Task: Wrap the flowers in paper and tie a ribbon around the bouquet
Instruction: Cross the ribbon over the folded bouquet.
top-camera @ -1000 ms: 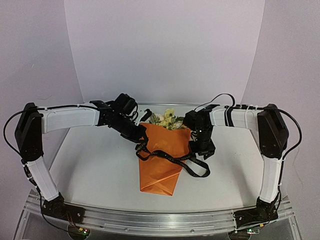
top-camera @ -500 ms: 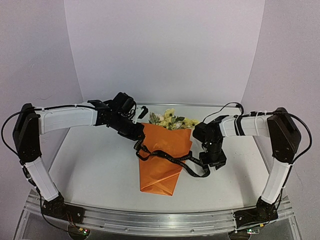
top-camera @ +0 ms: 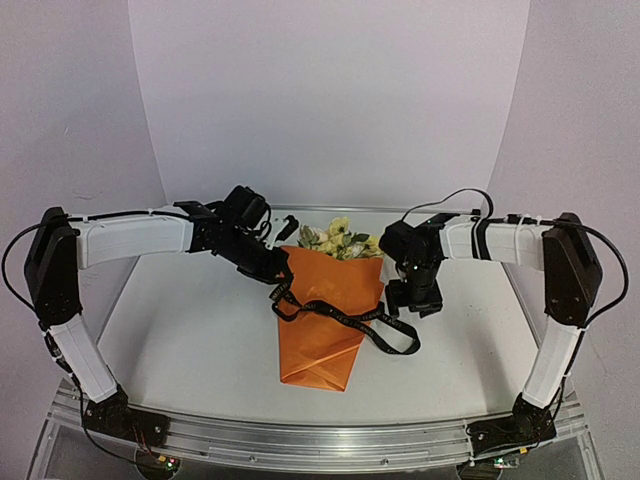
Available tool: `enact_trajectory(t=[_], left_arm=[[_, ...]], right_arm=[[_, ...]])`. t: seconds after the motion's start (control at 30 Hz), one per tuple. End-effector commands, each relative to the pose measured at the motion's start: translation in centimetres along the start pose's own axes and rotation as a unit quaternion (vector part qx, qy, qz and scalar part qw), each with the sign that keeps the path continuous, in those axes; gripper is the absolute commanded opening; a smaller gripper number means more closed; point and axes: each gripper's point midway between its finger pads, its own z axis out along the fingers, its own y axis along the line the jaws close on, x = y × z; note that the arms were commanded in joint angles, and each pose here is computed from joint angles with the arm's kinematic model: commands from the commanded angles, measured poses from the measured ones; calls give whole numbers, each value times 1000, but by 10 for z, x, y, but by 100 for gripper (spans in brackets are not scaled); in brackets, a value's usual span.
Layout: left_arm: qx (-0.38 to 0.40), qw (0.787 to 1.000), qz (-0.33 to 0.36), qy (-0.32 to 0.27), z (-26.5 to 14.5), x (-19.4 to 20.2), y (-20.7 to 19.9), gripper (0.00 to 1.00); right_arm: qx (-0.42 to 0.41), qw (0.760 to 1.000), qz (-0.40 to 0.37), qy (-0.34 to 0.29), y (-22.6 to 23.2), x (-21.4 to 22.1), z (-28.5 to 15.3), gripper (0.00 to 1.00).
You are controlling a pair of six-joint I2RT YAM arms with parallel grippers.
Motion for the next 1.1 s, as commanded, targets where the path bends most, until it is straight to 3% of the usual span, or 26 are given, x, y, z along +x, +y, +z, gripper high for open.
enact_trajectory(t=[0.0,0.2,0.43,0.53,0.77,0.93,1.07], left_arm=[[38,999,25,-23,-10,-11,-20,0],[39,999,27,-23,-11,-10,-21,0],[38,999,26,-19,-10,-7,-21,0],[39,999,26,-18,-10,-6,-21,0],[54,998,24,-13,-7,-6,-26,0],[67,997,26,-2,-1,-4,-33,0],[80,996,32,16,3,5,-42,0]], right_arm=[[10,998,0,-59,18,-33,-21,75],[33,998,-10,-58,33,-56,-15,84],[45,998,-23,-24,35,-55,4,79],[41,999,-22,-7,33,-51,10,68],[38,999,-26,18,22,-35,15,29],[30,998,-37,32,22,-30,18,11],[42,998,-44,31,12,-28,19,3]])
